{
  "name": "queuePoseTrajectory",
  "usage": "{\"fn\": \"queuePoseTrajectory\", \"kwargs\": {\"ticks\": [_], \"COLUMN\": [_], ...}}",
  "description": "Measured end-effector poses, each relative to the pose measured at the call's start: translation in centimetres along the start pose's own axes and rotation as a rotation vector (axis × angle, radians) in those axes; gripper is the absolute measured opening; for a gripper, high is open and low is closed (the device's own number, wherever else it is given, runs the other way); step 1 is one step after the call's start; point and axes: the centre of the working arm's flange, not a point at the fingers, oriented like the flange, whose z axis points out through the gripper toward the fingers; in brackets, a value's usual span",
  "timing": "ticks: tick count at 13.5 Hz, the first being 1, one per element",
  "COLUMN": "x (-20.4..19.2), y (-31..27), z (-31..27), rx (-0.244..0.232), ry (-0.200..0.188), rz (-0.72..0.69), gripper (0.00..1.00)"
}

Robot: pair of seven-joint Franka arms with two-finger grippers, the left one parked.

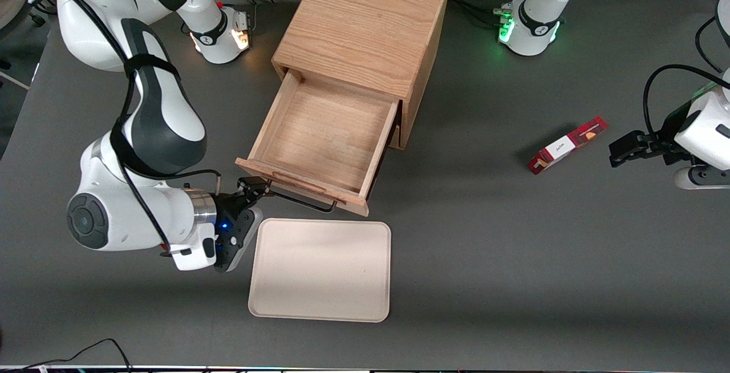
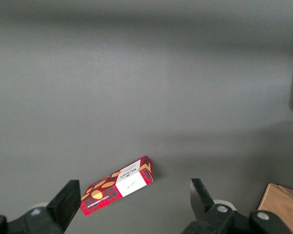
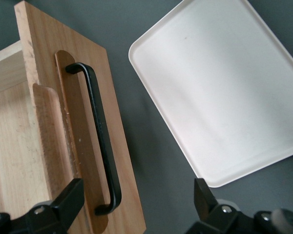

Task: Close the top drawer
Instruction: 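Press the right gripper against the drawer front beside the handle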

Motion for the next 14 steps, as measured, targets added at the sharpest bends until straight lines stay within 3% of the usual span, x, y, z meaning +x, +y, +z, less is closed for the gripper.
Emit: {"fn": "queuePoseTrajectory", "kwargs": {"ticks": [14], "x": [1.4], "y": [0.6], "z": [4.2], "rx": [0.016], "ry": [-0.012], "rz": [0.009], "gripper": [1.0]}}
